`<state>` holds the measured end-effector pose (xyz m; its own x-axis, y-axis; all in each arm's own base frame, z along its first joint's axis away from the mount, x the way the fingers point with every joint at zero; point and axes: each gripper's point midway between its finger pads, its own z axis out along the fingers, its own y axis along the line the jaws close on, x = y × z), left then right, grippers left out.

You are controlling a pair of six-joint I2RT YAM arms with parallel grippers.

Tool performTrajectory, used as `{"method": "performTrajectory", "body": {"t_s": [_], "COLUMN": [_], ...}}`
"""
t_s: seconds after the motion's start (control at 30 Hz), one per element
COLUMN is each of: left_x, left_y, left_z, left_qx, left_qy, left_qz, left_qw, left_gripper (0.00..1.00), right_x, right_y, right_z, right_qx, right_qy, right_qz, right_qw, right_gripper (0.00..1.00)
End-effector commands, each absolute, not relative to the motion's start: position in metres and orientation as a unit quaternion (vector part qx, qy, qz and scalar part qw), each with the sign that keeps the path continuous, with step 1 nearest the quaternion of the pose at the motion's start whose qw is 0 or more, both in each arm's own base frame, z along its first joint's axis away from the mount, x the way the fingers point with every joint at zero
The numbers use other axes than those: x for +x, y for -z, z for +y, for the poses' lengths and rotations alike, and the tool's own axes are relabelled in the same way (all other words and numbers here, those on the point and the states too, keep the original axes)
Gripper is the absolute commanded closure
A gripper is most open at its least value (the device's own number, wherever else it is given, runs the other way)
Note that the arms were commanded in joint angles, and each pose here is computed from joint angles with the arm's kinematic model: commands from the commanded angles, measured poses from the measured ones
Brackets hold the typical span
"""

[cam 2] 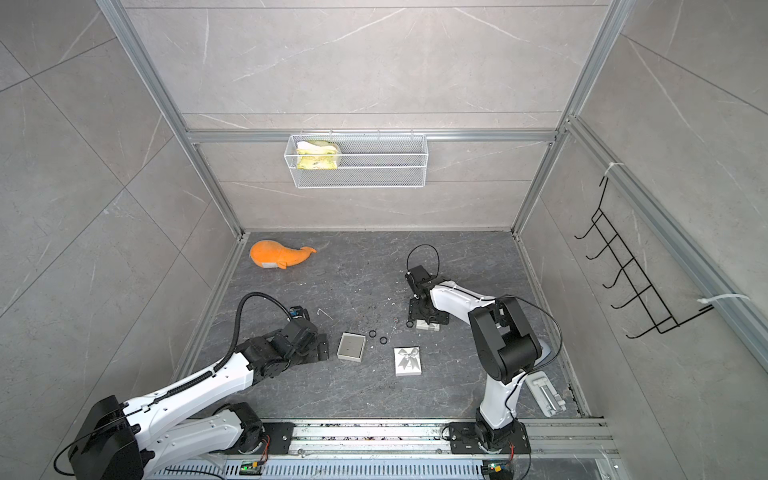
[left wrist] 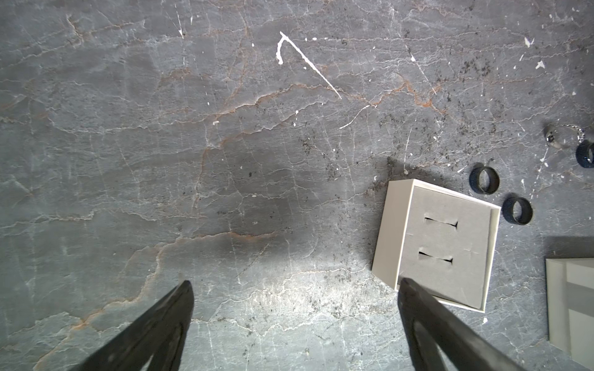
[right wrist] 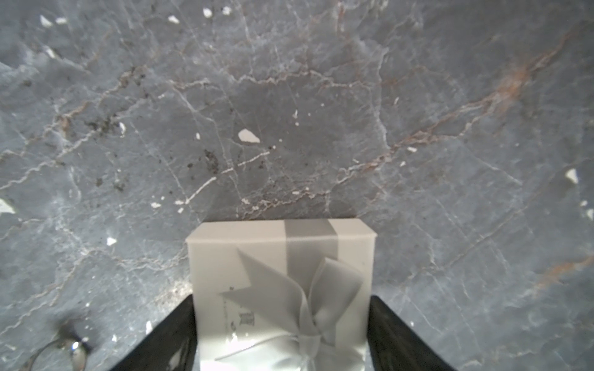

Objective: Take the rings out of the lift-off lid box
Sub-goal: Pick up the lid from the center of the board.

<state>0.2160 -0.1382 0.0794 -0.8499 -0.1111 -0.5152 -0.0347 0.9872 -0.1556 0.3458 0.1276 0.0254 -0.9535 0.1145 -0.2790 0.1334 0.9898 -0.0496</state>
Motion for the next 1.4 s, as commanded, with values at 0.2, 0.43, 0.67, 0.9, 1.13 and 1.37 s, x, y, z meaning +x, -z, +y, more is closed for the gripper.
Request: {"method": "performTrajectory", "body": {"t_s": [0.2, 0.43, 0.67, 0.9, 1.13, 1.37], "left_x": [0.215, 0.219, 0.225, 0.227, 0.234, 0.241], "left_y": [-0.062, -0.048, -0.051, -0.047, -0.064, -0.083], "left_z": [-0.143, -0.160, -0.173, -0.185, -0.188, -0.187], "left_qx": [-0.071, -0.105, -0.133, -0.161, -0.185, -0.201], "left_qy": [0.094, 0.133, 0.180, 0.227, 0.296, 0.344], "left_qz": [0.959, 0.955, 0.941, 0.926, 0.885, 0.844], "left_qw": [0.258, 0.244, 0.252, 0.256, 0.310, 0.358], "left_gripper": [0.00, 0.00, 0.00, 0.00, 0.00, 0.00], "right_x": [0.340, 0.337, 0.325, 0.306, 0.284, 0.271], "right_y": [-0.038, -0.062, -0.084, -0.107, -0.118, -0.119], "right_z": [0.123, 0.122, 0.138, 0.181, 0.217, 0.246], "right_qx": [0.076, 0.082, 0.075, 0.034, 0.001, -0.014], "right_qy": [0.032, 0.020, -0.019, -0.047, -0.063, -0.075], "right_qz": [0.986, 0.983, 0.983, 0.981, 0.980, 0.978], "right_qw": [0.145, 0.161, 0.169, 0.183, 0.191, 0.194], "right_gripper": [0.23, 0.25, 0.26, 0.26, 0.26, 0.27]}}
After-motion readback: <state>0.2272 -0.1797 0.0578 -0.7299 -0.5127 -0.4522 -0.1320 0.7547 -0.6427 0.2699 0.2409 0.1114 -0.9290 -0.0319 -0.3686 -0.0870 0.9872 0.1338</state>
